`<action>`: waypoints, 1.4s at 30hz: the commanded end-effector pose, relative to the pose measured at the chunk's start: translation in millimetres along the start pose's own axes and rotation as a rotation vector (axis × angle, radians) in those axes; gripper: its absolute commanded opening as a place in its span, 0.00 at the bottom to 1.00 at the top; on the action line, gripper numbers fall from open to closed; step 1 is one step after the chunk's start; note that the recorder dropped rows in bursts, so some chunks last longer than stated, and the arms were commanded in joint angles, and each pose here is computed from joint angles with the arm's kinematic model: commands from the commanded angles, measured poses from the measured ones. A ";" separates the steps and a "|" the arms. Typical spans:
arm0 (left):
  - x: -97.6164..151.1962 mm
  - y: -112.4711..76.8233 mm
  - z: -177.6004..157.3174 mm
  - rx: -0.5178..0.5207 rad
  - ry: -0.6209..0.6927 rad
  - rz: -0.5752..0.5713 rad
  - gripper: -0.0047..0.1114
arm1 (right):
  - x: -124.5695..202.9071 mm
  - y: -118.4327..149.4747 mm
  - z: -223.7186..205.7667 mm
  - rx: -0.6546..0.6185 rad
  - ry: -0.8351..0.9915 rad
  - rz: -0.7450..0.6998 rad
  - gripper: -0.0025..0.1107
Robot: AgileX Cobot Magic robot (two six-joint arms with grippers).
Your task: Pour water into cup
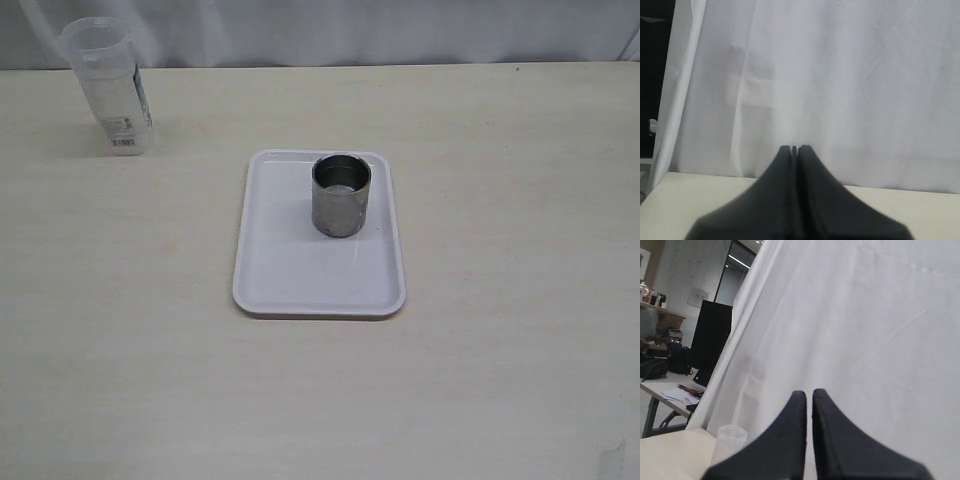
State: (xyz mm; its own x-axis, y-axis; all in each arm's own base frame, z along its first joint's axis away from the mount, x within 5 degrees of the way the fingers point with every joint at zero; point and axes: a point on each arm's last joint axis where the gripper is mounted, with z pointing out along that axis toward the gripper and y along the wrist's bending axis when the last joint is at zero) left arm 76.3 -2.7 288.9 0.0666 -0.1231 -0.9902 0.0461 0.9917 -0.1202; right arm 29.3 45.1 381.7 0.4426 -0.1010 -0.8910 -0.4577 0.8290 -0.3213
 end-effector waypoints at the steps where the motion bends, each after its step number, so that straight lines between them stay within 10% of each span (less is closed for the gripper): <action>1: -0.3 -0.5 -0.8 0.007 -0.009 -0.011 0.04 | -2.7 1.9 -6.6 0.017 -0.025 -0.002 0.06; 42: 3.5 1.2 -19.7 -0.007 0.017 0.109 0.04 | -5.0 3.3 -10.1 0.020 -0.040 -0.009 0.06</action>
State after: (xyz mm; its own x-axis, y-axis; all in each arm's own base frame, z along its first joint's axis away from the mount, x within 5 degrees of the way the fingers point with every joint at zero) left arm 62.0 -1.2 284.3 0.0435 -0.0077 -0.9990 0.0282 0.9996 -0.0065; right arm 17.2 43.6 383.1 0.4829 -0.0943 -0.8706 -0.4433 0.8311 -0.3359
